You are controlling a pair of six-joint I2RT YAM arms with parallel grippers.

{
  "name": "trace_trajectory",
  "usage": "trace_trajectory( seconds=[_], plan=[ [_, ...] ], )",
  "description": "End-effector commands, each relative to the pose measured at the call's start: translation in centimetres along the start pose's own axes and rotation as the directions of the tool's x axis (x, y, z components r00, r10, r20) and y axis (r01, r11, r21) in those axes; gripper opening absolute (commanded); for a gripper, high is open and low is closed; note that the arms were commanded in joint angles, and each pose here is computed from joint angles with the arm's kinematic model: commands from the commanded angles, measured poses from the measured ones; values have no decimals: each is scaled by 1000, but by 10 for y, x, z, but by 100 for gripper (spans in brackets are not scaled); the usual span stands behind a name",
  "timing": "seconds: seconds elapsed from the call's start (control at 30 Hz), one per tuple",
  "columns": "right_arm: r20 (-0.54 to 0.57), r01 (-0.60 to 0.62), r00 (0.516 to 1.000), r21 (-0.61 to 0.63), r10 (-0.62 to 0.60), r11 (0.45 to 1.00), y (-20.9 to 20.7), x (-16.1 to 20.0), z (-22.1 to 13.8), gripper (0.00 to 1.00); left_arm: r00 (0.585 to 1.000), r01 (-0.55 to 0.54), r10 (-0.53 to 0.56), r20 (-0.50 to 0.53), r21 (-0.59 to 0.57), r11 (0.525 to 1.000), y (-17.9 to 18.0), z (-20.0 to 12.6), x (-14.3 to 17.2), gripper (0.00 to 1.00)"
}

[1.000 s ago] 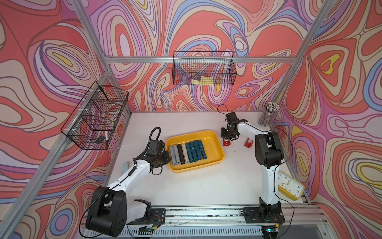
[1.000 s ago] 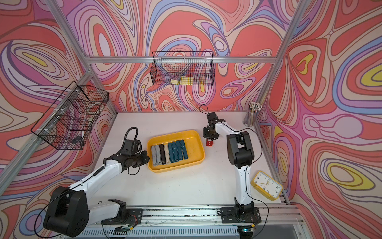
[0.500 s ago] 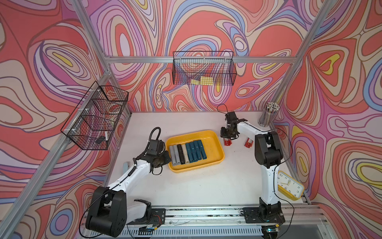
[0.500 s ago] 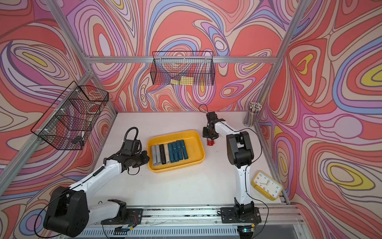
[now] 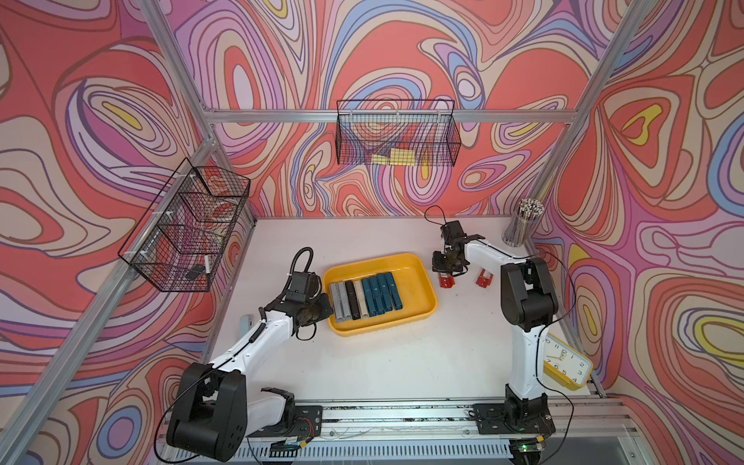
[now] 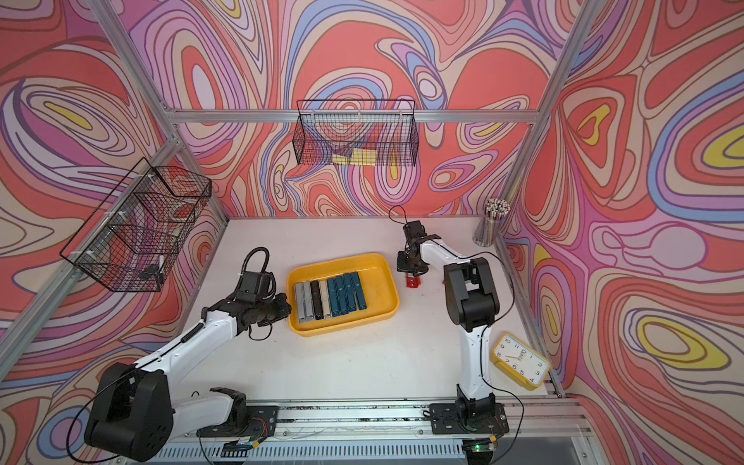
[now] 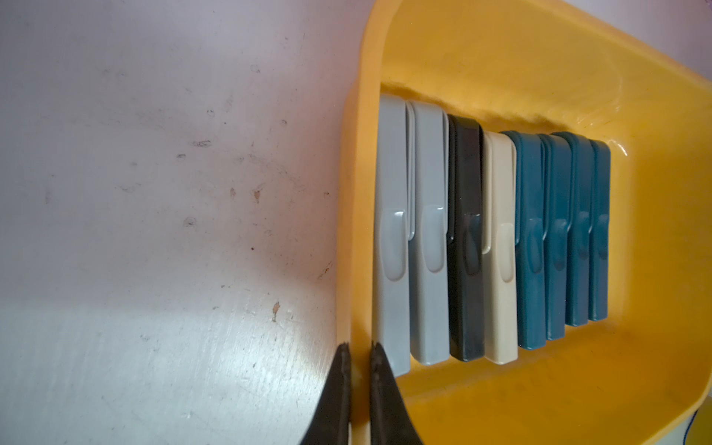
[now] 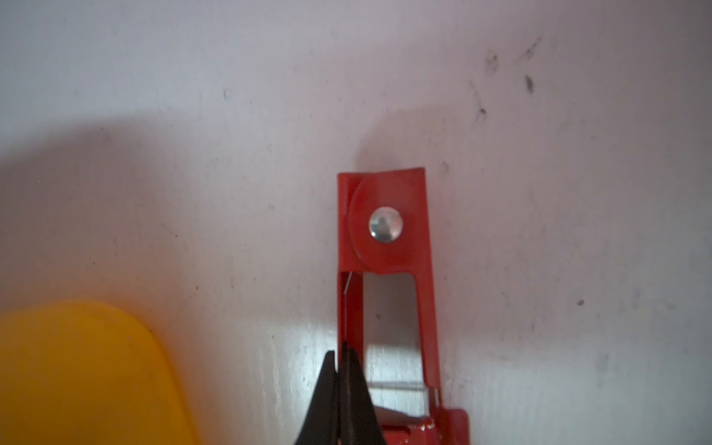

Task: Put the pruning pliers into the storage box
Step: Pick up the pruning pliers from the center of the board.

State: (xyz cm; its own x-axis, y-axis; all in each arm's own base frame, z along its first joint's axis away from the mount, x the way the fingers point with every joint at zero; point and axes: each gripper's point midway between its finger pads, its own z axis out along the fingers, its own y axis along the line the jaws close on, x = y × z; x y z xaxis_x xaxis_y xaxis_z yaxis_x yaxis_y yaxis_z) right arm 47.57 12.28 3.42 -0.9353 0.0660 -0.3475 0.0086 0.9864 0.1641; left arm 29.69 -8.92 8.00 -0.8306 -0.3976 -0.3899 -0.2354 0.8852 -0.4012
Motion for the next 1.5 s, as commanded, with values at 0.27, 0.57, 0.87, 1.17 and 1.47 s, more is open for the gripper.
trace_trajectory(
  seconds=[0.27, 0.57, 0.87, 1.17, 1.47],
  plan=[
    [70, 36, 997, -5, -35, 999, 22, 8, -52, 0, 999, 38, -38, 1, 33, 999, -5, 0, 4, 2],
    [123, 68, 990, -36, -63, 997, 47, 7, -89, 0, 999, 48, -48, 0, 37, 998, -13, 2, 8, 2],
    [163, 96, 983, -37, -89, 995, 53, 3, -120, 0, 1000, 28, -28, -9, 53, 998, -28, 8, 14, 2],
    [180, 157, 974, -99, -137, 983, 88, 6, -132, 0, 999, 13, -12, -30, 54, 998, -38, 13, 18, 2],
    [143, 188, 975, -129, -169, 974, 115, 19, -110, 0, 999, -10, 12, -30, 60, 998, -48, 15, 16, 2]
  ],
)
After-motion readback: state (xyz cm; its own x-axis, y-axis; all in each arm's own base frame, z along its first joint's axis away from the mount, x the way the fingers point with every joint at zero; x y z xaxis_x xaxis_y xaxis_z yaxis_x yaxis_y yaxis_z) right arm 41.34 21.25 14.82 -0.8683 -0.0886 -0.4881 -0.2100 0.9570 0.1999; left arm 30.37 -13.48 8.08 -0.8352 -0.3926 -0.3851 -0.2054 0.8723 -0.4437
